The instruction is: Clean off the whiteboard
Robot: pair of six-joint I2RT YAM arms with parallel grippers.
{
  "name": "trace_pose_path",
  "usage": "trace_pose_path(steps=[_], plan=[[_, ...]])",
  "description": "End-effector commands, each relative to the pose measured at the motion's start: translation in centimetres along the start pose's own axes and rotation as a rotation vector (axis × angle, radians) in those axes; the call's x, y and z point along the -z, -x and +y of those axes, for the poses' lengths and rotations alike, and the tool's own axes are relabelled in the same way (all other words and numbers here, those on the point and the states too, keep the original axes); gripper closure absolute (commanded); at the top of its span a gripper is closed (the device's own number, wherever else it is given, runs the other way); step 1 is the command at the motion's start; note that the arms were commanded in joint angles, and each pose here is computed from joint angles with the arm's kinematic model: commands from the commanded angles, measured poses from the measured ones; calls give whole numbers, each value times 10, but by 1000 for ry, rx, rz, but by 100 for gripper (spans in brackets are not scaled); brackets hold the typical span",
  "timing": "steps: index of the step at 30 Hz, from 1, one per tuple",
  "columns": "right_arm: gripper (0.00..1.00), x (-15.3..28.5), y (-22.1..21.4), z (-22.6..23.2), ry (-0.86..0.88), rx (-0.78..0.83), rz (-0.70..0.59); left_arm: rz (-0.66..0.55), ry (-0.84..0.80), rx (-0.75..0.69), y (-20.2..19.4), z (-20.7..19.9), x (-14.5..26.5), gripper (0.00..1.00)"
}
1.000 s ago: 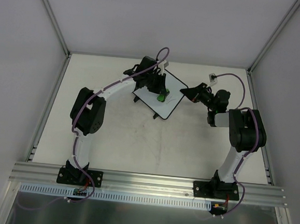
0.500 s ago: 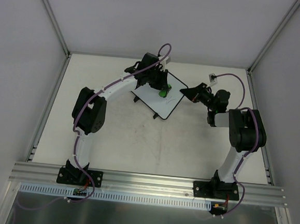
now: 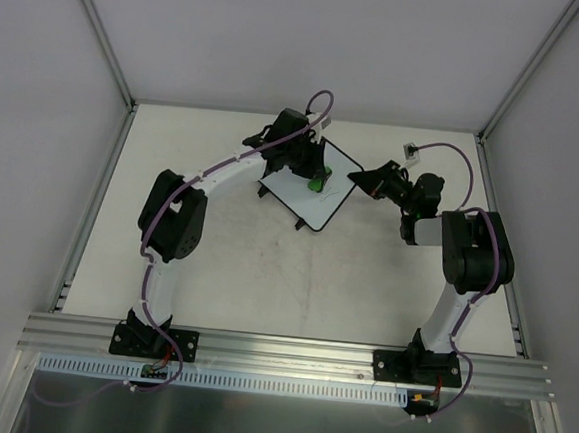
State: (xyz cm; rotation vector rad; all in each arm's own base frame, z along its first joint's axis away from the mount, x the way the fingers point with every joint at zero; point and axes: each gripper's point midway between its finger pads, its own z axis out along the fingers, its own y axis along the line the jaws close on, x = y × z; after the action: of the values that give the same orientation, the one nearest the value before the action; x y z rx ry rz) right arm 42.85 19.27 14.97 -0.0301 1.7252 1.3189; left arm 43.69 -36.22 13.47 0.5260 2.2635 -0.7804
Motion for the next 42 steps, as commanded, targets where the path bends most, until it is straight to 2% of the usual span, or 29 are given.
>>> trace_pose_path(steps=[1,16,21,27,34,42], plan=[[100,-2,32,84,297,279,-82,137,52,27,-59,8,-12,100],[100,-3,33,85,299,279,-85,250,53,5,-135,-15,3,100],[100,-2,34,86,300,280,-86,201,67,7,-138,-11,4,100],[100,-2,33,86,302,278,-83,135,58,-13,-104,-13,2,100],[100,-2,33,86,301,279,-84,47,19,-42,-41,-20,1,100],[100,-1,33,87,304,280,-83,9,13,-83,-8,-25,-10,100]])
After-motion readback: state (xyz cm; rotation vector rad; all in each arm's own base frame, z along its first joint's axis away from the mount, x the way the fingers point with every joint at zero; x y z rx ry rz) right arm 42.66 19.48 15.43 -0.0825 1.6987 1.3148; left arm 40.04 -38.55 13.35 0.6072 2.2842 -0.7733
